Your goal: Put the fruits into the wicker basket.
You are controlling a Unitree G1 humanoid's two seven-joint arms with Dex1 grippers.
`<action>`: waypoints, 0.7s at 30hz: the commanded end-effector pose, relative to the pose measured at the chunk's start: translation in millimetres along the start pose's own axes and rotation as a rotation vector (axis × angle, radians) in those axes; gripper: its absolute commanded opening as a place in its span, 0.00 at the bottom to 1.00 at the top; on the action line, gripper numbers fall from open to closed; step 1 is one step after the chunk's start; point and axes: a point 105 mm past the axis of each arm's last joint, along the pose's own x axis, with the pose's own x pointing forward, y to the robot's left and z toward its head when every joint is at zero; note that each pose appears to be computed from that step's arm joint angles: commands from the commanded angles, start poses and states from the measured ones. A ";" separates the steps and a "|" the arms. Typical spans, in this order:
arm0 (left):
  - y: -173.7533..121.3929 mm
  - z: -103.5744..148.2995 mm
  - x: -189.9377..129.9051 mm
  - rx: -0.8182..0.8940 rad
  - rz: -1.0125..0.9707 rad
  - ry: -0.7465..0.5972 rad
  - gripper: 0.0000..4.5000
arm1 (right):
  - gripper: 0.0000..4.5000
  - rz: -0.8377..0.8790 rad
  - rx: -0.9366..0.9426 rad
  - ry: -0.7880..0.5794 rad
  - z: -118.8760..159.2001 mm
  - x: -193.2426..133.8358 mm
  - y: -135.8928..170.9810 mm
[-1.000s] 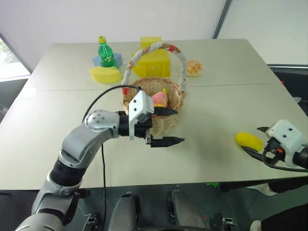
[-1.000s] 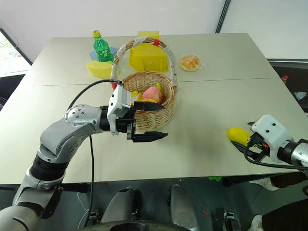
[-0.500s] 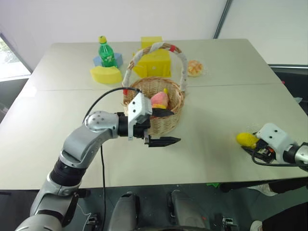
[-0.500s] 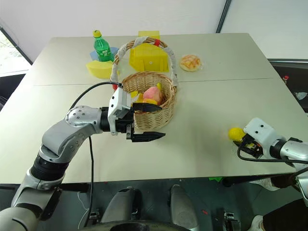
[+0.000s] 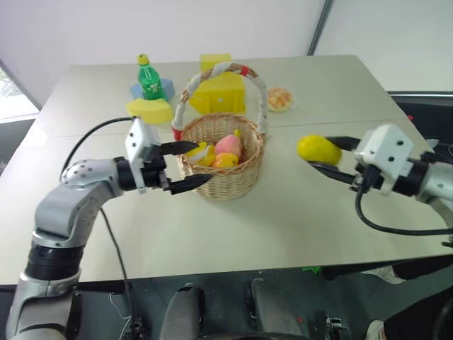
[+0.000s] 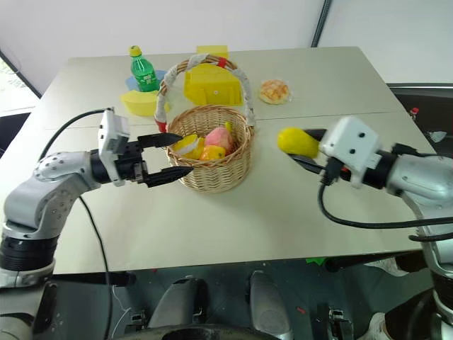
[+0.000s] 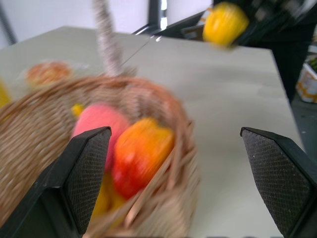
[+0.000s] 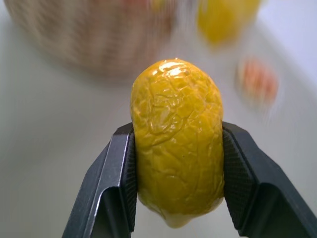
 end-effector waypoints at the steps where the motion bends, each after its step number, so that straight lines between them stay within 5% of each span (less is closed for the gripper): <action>1: 4.7 9.5 -12.9 0.030 0.043 -0.019 1.00 | 0.40 0.028 0.010 -0.158 29.8 47.5 9.3; 6: 4.7 10.5 -14.6 0.031 0.092 -0.036 1.00 | 0.40 0.017 -0.068 -0.154 28.7 114.6 14.0; 14: -1.3 11.1 -13.5 0.020 0.120 -0.055 1.00 | 0.40 -0.073 -0.106 -0.107 13.8 153.1 -5.1; 15: -1.8 11.3 -13.2 0.019 0.121 -0.057 1.00 | 0.60 -0.076 -0.105 -0.115 15.3 154.1 -6.2; 19: -3.1 13.0 -11.4 0.016 0.121 -0.064 1.00 | 0.99 -0.098 -0.103 -0.174 28.3 151.7 -10.2; 21: -2.8 13.3 -9.7 0.014 0.118 -0.066 1.00 | 0.99 -0.083 -0.102 -0.231 39.1 142.1 -9.6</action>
